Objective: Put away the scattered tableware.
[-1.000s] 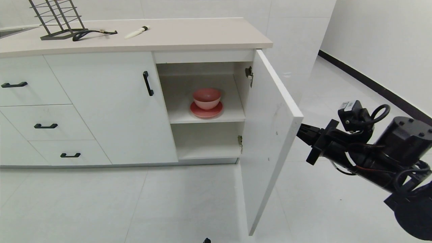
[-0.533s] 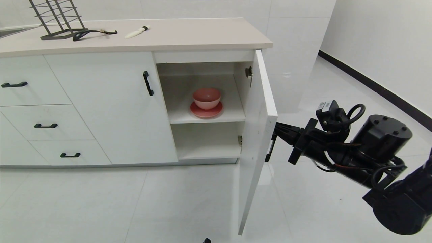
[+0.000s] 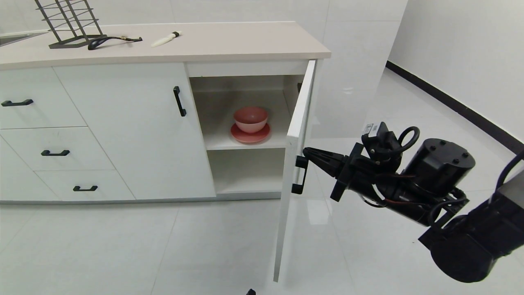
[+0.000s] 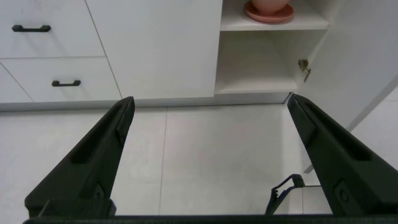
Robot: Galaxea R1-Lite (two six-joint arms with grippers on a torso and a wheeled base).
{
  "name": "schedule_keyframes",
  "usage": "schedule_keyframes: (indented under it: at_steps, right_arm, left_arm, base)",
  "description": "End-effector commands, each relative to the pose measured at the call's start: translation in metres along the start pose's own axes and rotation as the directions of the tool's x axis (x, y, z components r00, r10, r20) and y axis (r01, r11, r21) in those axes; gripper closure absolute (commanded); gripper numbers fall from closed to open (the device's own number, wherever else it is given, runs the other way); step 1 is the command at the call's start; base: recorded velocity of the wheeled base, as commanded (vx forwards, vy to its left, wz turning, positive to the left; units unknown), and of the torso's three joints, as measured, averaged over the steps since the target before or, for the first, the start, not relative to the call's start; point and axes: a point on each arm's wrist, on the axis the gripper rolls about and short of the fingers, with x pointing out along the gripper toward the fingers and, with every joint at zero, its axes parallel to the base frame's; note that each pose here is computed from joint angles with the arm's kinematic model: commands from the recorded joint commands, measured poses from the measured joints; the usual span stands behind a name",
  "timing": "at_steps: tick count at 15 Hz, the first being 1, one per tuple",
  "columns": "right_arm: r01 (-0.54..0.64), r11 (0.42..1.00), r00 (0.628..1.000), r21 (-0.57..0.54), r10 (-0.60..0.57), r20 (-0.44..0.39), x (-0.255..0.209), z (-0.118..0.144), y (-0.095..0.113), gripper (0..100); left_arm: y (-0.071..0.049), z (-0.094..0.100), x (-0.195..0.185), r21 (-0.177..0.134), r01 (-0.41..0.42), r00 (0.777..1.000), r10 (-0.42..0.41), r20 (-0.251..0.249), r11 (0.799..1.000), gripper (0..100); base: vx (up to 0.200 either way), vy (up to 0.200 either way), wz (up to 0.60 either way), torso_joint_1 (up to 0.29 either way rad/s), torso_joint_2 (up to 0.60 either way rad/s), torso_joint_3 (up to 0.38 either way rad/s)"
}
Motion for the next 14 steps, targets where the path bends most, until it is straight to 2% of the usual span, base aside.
schedule_keyframes:
  at_steps: [1,5,14]
  right_arm:
    - [-0.012,1.000,1.000,-0.005,0.012,0.015,0.014,-0.005,-0.002,100]
    - [-0.032,0.999,0.999,-0.006,0.032,0.025,0.033,-0.015,-0.002,100]
    - [-0.073,0.996,0.991,-0.041,0.077,0.109,0.070,-0.014,0.003,100]
  left_arm:
    - [0.000,0.000,0.000,0.000,0.000,1.000,0.000,-0.002,1.000,0]
    - [0.000,0.000,0.000,0.000,0.000,1.000,0.000,-0.002,1.000,0]
    - [0.000,0.000,0.000,0.000,0.000,1.000,0.000,-0.002,1.000,0]
  base:
    - [0.000,0.000,0.00,0.000,0.00,0.000]
    - [0.000,0.000,0.00,0.000,0.00,0.000]
    - [0.000,0.000,0.00,0.000,0.00,0.000]
